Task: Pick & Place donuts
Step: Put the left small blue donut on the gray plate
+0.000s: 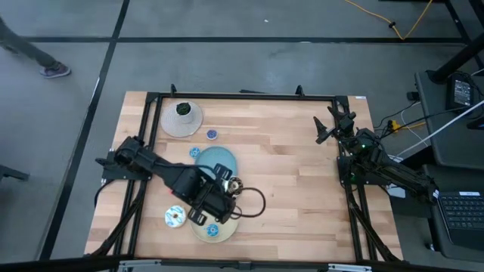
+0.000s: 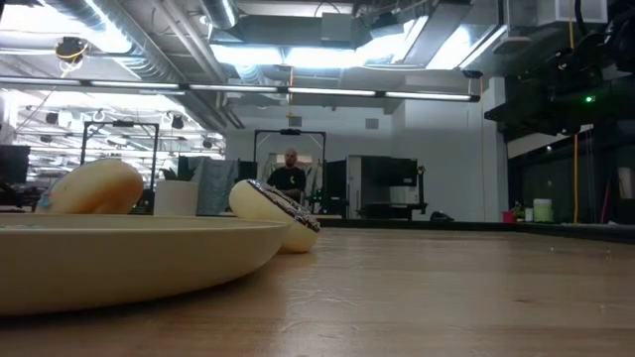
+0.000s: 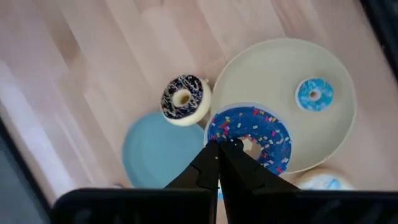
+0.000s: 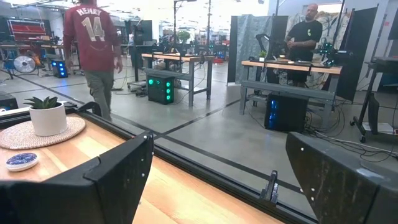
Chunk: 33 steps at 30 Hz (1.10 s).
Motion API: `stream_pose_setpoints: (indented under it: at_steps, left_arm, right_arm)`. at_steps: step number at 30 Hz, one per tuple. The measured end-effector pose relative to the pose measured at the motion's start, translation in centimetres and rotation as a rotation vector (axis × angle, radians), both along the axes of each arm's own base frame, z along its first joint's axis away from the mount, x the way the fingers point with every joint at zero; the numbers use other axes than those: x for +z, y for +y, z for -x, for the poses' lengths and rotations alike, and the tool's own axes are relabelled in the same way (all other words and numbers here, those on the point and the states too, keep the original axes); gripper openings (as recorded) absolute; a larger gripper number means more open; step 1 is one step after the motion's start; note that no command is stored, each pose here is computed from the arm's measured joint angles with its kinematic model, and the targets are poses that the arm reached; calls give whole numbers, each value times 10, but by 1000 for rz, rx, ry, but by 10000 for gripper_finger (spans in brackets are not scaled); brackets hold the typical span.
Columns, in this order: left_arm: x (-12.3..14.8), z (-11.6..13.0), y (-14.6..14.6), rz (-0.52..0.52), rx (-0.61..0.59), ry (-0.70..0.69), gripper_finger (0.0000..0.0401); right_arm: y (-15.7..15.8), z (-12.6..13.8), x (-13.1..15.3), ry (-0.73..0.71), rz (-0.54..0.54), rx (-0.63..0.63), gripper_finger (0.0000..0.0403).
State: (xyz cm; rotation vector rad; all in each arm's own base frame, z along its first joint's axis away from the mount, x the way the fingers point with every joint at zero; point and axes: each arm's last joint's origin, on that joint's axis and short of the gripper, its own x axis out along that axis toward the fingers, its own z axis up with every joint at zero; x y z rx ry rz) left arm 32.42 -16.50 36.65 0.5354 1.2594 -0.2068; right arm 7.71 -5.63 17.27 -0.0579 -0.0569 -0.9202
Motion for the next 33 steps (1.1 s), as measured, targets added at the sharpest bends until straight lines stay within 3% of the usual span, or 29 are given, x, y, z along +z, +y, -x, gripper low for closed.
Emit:
stream_pose_setpoints:
  at_steps: [11,33]
  left_arm:
    - [-12,-1,-17,-86,-240,59,2]
    - [-79,-37,-50,-115,-270,146,2]
  right_arm:
    - [0,0,0,0,0,0,365]
    - [0,0,0,0,0,0,365]
